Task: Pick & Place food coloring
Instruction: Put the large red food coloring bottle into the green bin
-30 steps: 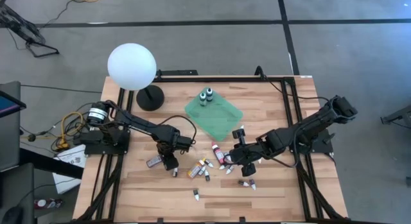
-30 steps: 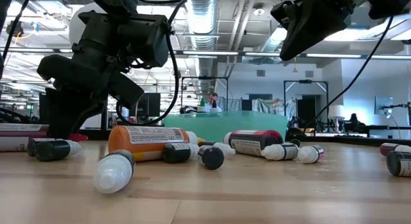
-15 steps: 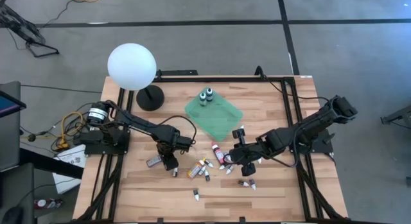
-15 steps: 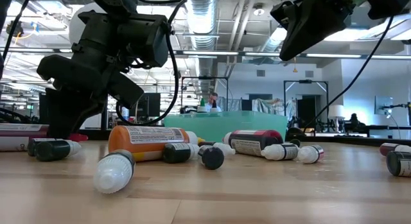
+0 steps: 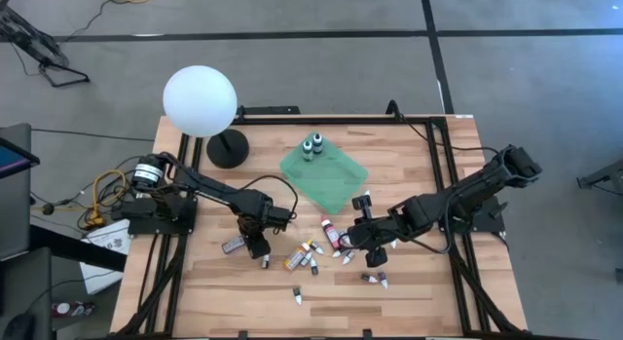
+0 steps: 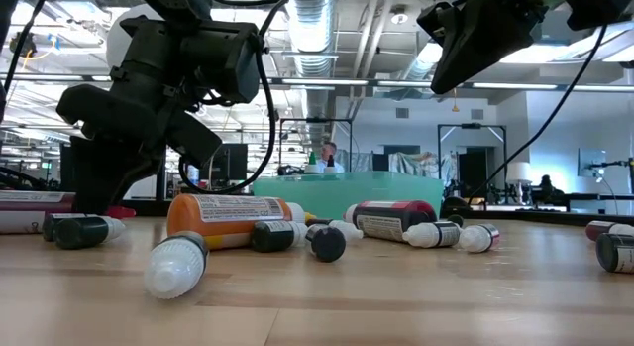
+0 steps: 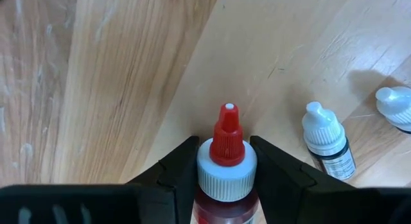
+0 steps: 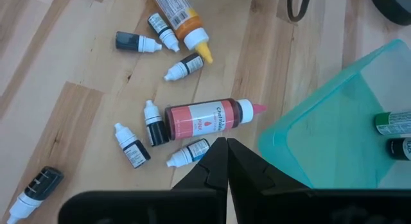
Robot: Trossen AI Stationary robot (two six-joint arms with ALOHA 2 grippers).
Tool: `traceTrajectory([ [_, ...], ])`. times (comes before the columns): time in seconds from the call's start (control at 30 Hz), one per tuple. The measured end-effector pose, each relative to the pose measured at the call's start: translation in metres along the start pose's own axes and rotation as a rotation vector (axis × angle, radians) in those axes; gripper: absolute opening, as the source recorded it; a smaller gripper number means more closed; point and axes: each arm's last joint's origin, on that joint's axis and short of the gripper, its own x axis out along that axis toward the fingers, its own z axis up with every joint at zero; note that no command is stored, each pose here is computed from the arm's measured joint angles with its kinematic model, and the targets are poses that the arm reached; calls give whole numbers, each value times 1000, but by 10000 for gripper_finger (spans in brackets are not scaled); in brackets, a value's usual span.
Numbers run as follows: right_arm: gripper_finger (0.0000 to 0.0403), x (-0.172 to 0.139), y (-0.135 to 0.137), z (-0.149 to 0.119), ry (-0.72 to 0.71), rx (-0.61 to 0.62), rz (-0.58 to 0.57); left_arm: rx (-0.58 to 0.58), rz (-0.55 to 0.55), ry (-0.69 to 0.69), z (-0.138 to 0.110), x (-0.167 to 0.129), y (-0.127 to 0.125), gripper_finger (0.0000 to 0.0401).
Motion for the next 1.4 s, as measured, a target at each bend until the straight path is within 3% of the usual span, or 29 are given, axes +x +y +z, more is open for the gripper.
traceTrajectory([
  [0.77,0,0,0,0,0,17,0,2,6,-20,1,0,0,131],
  [1.0,0,0,0,0,0,16,0,3,2,-58,4,0,-2,113],
  [1.23,0,0,0,0,0,16,0,-7,2,-84,7,-2,-3,127],
  [1.4,0,0,0,0,0,16,0,15,25,-181,17,-15,-10,116],
])
